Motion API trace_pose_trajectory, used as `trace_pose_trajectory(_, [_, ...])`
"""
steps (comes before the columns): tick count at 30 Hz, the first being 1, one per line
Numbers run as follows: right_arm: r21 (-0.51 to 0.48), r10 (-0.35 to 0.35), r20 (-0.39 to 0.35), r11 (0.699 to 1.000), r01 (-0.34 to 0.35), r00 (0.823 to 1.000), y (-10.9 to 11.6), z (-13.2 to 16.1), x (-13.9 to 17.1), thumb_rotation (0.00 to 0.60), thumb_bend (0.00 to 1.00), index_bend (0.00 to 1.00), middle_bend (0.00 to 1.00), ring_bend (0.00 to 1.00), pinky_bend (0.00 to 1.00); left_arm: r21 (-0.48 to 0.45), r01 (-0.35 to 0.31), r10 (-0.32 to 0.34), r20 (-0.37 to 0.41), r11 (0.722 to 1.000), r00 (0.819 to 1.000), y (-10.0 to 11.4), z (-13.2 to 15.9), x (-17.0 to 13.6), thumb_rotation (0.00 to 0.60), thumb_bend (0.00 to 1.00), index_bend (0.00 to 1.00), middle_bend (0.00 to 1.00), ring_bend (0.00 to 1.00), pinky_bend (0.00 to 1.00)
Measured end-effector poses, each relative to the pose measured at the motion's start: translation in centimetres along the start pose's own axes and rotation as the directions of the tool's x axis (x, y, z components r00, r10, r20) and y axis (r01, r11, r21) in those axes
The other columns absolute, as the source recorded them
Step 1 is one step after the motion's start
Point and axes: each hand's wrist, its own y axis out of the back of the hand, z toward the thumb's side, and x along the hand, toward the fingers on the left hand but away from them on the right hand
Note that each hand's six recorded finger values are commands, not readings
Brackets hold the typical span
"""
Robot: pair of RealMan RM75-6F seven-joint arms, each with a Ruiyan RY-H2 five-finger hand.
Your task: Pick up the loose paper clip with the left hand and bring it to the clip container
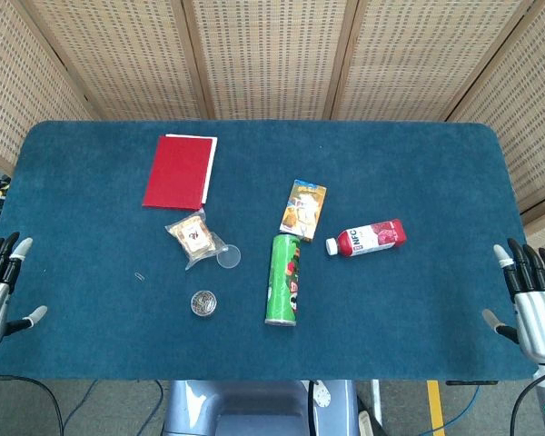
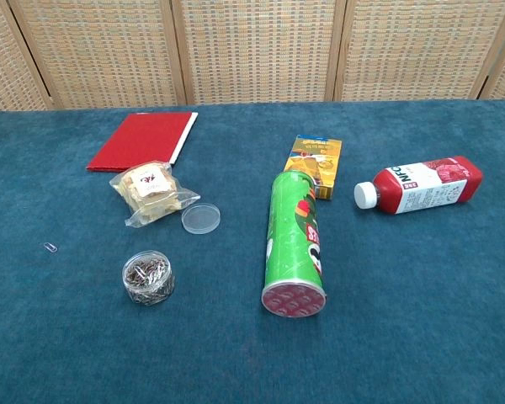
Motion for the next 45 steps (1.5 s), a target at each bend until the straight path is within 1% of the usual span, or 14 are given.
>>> trace_pose_trajectory(5, [-0.005, 0.003, -0.001, 1.0, -0.003, 1.0, 0.1, -0.1, 0.2, 0.6, 0.0, 0.0, 0.0, 0.0, 0.0, -0.001, 0.0, 0.0, 0.005, 1.0, 1.0, -0.2, 0.0, -0.1, 0.6, 0.01, 0.0, 0.0, 0.0, 0.0])
trace_pose_trajectory(8, [-0.008, 0.001, 0.0, 1.0, -0.001, 1.0, 0.2, -0.1, 0.2, 0.6, 0.0, 0.0, 0.0, 0.0, 0.0, 0.003, 0.011, -0.011, 0.007, 1.0, 1.0, -0.5, 0.1, 0.0, 0.6, 0.01, 0.0, 0.0, 0.0, 0.0])
trace_pose_trajectory(10, [-0.012, -0.003, 0.001, 1.0, 0.003, 1.0, 0.4, -0.2, 0.2, 0.6, 0.0, 0.0, 0.0, 0.0, 0.0, 0.005, 0.022, -0.022, 0.01, 1.0, 1.0, -0.9, 0.1, 0.3, 0.6, 0.03, 0.0, 0.0, 0.0, 0.0])
trace_pose_trajectory(12, [-0.017, -0.008, 0.004, 1.0, 0.008, 1.0, 0.5, -0.3, 0.2, 0.6, 0.0, 0.0, 0.0, 0.0, 0.0, 0.006, 0.037, -0.037, 0.022, 0.999, 0.999, -1.4, 0.3, 1.0, 0.6, 0.08, 0.07, 0.0, 0.0, 0.0])
trace_pose_trajectory(14, [-0.02, -0.006, 0.008, 1.0, 0.006, 1.0, 0.5, -0.4, 0.2, 0.6, 0.0, 0.0, 0.0, 0.0, 0.0, 0.0, 0.059, -0.059, 0.047, 0.998, 0.997, -2.1, 0.7, 1.9, 0.6, 0.14, 0.21, 0.0, 0.0, 0.0])
trace_pose_trajectory(15, [-0.021, 0.0, 0.015, 1.0, 0.0, 1.0, 0.4, -0.5, 0.1, 0.6, 0.0, 0.0, 0.0, 0.0, 0.0, -0.004, 0.082, -0.082, 0.072, 0.997, 0.994, -2.8, 1.0, 2.8, 0.6, 0.16, 0.25, 0.0, 0.0, 0.0])
trace_pose_trajectory(17, [-0.022, 0.013, 0.029, 1.0, -0.012, 1.0, 0.2, -0.8, -0.1, 0.6, 0.0, 0.0, 0.0, 0.0, 0.0, 0.002, 0.127, -0.127, 0.117, 0.992, 0.985, -4.1, 1.5, 4.4, 0.6, 0.21, 0.35, 0.0, 0.0, 0.0])
trace_pose_trajectory(20, [-0.019, 0.024, 0.052, 1.0, -0.023, 0.998, 0.0, -1.3, -0.3, 0.6, 0.0, 0.0, 0.0, 0.0, 0.0, 0.049, 0.204, -0.209, 0.178, 0.978, 0.962, -6.7, 1.7, 7.1, 0.6, 0.28, 0.42, 0.0, 0.0, 0.0])
trace_pose_trajectory(24, [-0.011, 0.031, 0.072, 0.999, -0.031, 0.997, -0.2, -1.6, -0.7, 0.6, 0.0, 0.0, 0.0, 0.0, 0.0, 0.119, 0.265, -0.286, 0.232, 0.957, 0.93, -10.0, 2.4, 10.8, 0.6, 0.36, 0.46, 0.0, 0.0, 0.0])
trace_pose_trajectory(27, [-0.01, 0.039, 0.08, 0.999, -0.038, 0.996, -0.5, -1.7, -0.8, 0.6, 0.0, 0.0, 0.0, 0.0, 0.0, 0.139, 0.299, -0.326, 0.266, 0.944, 0.907, -12.2, 3.7, 12.5, 0.6, 0.38, 0.47, 0.0, 0.0, 0.0])
trace_pose_trajectory(30, [-0.006, 0.047, 0.089, 0.999, -0.047, 0.995, -0.7, -1.8, -1.0, 0.6, 0.0, 0.0, 0.0, 0.0, 0.0, 0.142, 0.328, -0.356, 0.298, 0.934, 0.886, -13.8, 5.0, 13.4, 0.6, 0.39, 0.47, 0.0, 0.0, 0.0])
trace_pose_trajectory(33, [-0.003, 0.049, 0.097, 0.999, -0.049, 0.994, -0.8, -2.0, -1.2, 0.6, 0.0, 0.0, 0.0, 0.0, 0.0, 0.149, 0.352, -0.382, 0.325, 0.924, 0.865, -15.0, 6.0, 13.5, 0.6, 0.39, 0.47, 0.0, 0.0, 0.0])
trace_pose_trajectory(36, [-0.002, 0.049, 0.106, 0.999, -0.049, 0.993, -0.9, -2.2, -1.2, 0.6, 0.0, 0.0, 0.0, 0.0, 0.0, 0.153, 0.361, -0.392, 0.339, 0.92, 0.855, -15.7, 6.5, 13.3, 0.6, 0.39, 0.47, 0.0, 0.0, 0.0])
trace_pose_trajectory(45, [-0.025, 0.048, 0.105, 0.999, -0.046, 0.993, -0.7, -2.3, -1.1, 0.6, 0.0, 0.0, 0.0, 0.0, 0.0, 0.156, 0.356, -0.389, 0.354, 0.921, 0.851, -16.9, 7.1, 13.0, 0.6, 0.39, 0.47, 0.0, 0.0, 0.0])
